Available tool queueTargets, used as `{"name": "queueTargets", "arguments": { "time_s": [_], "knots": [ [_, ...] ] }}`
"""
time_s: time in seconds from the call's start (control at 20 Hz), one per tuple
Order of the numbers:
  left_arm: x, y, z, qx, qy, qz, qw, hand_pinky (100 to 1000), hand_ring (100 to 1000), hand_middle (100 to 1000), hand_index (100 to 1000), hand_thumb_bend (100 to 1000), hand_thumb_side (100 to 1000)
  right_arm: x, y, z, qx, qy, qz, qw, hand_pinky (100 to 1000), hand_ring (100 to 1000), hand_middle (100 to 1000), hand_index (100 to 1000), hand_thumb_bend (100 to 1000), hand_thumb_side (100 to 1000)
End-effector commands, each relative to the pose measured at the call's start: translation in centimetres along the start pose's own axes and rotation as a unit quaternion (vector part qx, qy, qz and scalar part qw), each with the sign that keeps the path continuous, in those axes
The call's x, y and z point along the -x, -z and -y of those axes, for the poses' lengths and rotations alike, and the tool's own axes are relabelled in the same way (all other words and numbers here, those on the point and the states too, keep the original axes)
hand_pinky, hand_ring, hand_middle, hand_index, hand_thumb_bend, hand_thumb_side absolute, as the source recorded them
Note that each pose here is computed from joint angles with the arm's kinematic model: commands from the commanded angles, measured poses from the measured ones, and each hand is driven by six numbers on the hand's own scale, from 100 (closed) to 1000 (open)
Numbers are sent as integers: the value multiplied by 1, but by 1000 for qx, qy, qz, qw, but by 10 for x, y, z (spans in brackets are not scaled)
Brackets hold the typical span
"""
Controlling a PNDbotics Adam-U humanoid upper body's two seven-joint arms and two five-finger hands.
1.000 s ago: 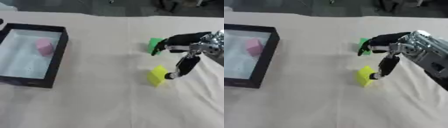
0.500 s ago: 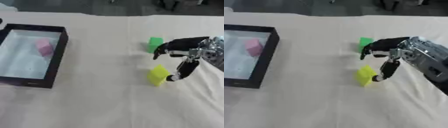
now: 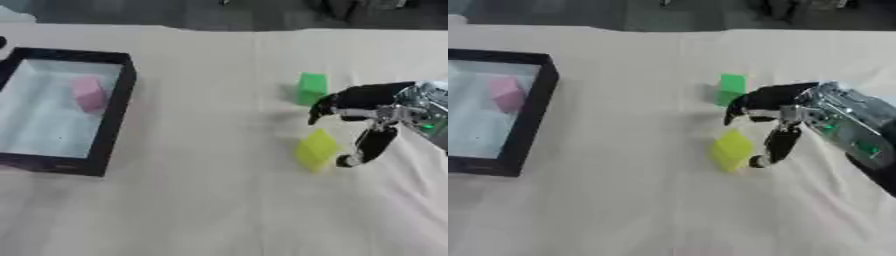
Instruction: Pick up the objects with one hand, pass them to the other hand, and then place them into the box on the other side of the table.
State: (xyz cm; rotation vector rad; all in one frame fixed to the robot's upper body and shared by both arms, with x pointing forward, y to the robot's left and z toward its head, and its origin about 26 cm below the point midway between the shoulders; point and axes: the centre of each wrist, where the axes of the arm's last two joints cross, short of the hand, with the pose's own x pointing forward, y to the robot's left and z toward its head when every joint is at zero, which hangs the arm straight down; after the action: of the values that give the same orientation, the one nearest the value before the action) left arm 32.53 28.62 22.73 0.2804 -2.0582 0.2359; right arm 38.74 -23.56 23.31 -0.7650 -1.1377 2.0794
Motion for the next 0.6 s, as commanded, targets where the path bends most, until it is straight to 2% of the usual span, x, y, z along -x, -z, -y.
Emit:
{"name": "queueTargets", "arguments": {
  "time_s": [0.05, 0.6],
  "knots": [
    [-9, 3, -2, 0, 1, 15, 1000, 725, 798, 828, 889, 180, 698, 7, -2, 2, 10, 3, -14, 1000, 898, 935, 921, 865, 496, 201],
    [-9, 2, -1, 1, -1, 13, 1000, 726, 798, 829, 888, 177, 701, 9, 10, -9, 25, 16, -19, 999, 893, 927, 912, 860, 458, 184]
  ]
}}
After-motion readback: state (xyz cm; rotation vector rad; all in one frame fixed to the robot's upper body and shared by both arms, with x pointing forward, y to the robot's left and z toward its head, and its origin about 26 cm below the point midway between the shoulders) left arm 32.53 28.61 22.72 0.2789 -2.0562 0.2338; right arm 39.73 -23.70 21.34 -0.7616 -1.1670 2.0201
